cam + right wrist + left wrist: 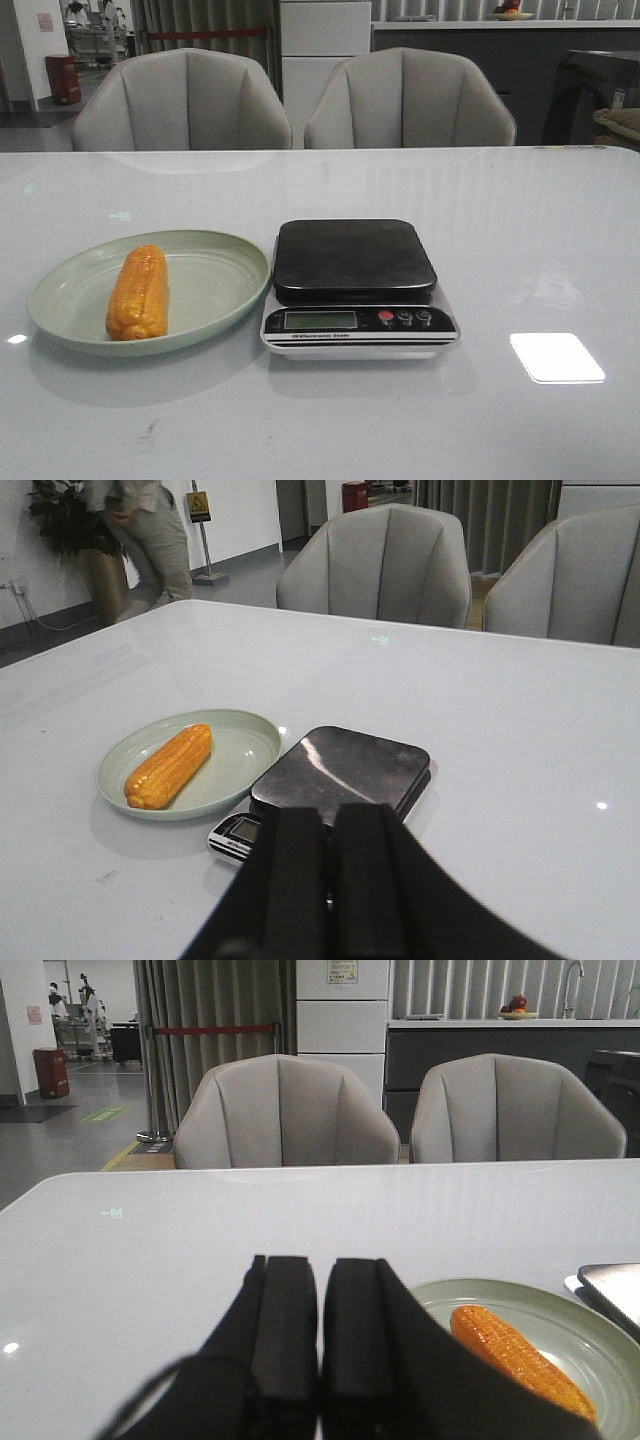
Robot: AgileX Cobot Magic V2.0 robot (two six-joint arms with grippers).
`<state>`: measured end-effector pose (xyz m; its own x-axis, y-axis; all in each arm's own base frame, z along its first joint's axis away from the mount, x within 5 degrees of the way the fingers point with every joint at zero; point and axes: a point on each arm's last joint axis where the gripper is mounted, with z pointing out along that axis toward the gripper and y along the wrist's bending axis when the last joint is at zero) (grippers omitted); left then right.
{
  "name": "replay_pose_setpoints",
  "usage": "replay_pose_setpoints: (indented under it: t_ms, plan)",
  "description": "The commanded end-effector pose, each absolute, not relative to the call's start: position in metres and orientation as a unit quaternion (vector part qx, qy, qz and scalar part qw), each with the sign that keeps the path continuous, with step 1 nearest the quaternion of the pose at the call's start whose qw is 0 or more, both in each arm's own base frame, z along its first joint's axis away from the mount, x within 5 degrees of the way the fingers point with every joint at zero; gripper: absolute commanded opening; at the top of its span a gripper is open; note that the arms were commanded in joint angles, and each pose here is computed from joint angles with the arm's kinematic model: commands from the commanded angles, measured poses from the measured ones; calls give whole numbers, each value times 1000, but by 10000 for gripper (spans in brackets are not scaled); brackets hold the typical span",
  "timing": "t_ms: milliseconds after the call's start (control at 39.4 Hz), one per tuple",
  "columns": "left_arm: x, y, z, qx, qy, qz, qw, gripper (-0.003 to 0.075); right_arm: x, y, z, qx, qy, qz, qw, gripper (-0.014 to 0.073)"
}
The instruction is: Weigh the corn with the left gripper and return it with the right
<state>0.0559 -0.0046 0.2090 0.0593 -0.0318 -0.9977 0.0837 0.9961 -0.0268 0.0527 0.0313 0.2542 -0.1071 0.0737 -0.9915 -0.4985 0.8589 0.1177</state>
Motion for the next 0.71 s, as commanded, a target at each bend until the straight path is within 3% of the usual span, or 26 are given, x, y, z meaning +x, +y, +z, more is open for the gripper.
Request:
replay_pose_setpoints:
  t_ms: [0,508,686]
  plan:
    - [55,-5,207,16,658,-49,751,113,53,31,270,-146,677,220,687,147]
    - [55,-5,207,16,658,-49,751,113,54,31,263,-146,683,217,682,147]
    - [55,-5,207,16,658,-49,751,113,58,25,255,-110,696,178,687,147]
